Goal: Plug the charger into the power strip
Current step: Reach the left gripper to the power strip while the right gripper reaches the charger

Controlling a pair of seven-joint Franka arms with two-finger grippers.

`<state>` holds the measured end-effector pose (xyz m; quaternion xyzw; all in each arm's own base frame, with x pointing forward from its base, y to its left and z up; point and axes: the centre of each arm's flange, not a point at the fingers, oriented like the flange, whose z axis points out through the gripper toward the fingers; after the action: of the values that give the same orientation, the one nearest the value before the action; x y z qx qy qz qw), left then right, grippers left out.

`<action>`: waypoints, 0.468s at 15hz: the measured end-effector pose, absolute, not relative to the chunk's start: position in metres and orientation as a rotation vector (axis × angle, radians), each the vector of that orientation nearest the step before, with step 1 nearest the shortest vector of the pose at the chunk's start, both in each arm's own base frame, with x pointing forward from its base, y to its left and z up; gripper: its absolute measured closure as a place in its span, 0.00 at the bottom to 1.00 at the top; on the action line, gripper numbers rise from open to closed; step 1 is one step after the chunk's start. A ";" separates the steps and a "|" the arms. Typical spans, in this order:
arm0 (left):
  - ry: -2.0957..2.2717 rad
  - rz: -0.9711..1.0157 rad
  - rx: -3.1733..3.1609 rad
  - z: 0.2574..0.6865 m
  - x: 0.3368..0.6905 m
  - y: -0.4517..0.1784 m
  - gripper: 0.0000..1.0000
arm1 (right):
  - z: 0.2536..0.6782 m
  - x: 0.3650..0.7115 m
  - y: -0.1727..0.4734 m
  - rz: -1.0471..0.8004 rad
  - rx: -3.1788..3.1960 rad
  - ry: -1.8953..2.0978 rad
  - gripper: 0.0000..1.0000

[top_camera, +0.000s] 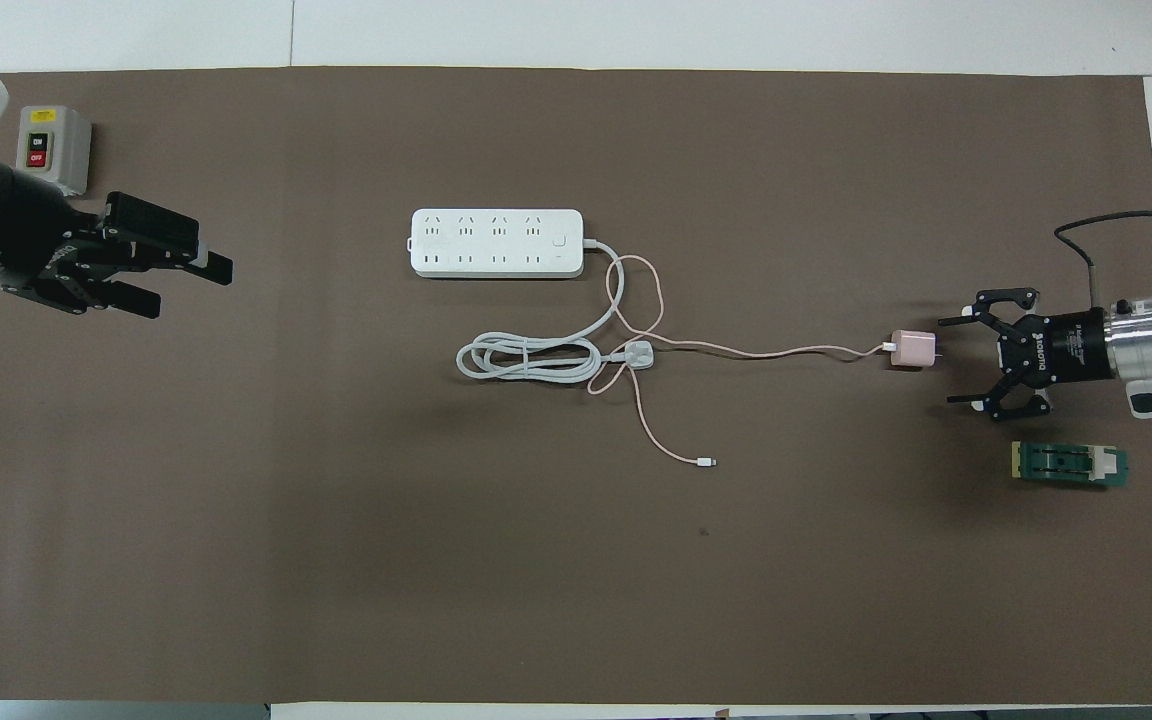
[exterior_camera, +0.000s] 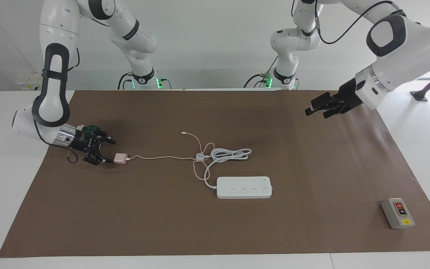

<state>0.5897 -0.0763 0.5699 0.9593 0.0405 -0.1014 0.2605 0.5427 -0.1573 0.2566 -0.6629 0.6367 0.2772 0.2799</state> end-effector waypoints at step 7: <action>0.019 -0.231 2.127 0.552 0.610 -0.103 0.00 | 0.243 0.540 -0.155 0.697 -1.764 1.662 0.00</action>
<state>0.6100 -0.1026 0.5517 0.8718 0.0076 -0.0947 0.4805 0.5400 -0.1545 0.2429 -0.6662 0.6277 0.2632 0.3048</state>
